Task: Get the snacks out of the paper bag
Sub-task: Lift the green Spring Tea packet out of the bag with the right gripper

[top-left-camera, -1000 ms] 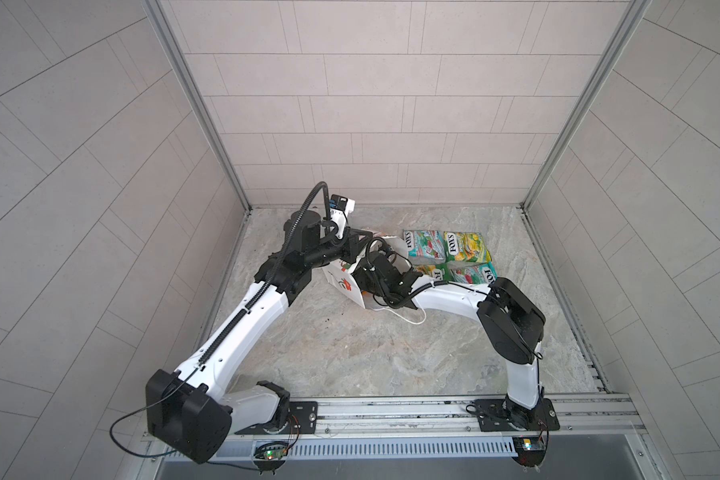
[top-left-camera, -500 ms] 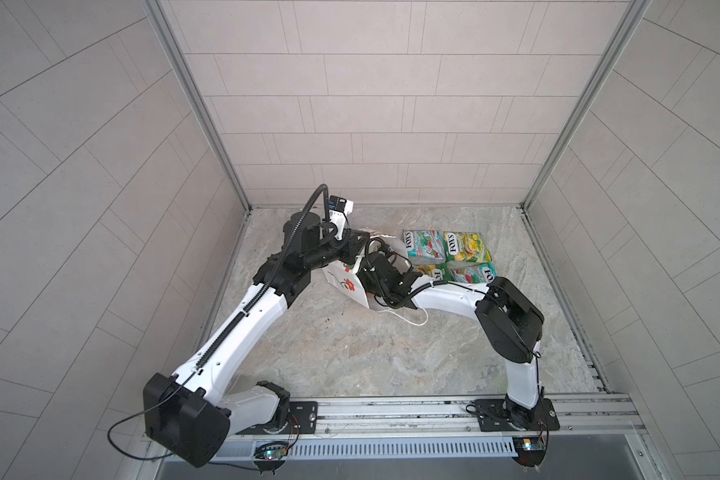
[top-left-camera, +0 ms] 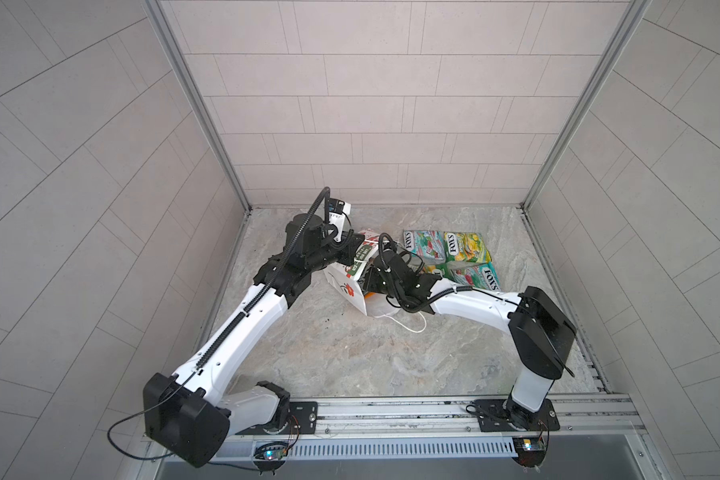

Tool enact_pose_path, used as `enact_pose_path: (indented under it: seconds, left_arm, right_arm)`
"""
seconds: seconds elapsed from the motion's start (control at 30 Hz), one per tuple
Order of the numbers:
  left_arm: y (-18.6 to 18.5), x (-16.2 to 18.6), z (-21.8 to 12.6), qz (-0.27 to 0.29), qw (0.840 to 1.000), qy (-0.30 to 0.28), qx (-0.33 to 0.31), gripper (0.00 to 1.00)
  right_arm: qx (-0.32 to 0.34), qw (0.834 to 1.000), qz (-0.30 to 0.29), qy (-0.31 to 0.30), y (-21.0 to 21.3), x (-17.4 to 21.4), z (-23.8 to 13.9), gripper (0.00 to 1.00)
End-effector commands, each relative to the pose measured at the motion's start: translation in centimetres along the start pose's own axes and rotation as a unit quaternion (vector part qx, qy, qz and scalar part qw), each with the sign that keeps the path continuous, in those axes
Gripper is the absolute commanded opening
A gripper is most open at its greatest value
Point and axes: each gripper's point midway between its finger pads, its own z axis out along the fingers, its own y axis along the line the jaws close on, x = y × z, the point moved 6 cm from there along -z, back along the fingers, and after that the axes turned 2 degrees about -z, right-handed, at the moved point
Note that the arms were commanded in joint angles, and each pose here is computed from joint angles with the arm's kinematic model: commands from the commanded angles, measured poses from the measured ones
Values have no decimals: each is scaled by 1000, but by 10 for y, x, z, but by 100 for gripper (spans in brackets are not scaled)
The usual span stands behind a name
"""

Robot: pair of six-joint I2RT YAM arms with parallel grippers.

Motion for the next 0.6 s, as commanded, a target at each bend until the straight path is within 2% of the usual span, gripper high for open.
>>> enact_pose_path:
  seconds: [0.0,0.57]
  left_arm:
    - [0,-2,-2,9,1000,-4,-8,0]
    - [2,-1,-1,5,1000,-3,-14,0]
  right_arm:
    - [-17,999,-25,-17,7,-12,-24,0]
    - [-79,987,-139,-5,23,-24,-103,0]
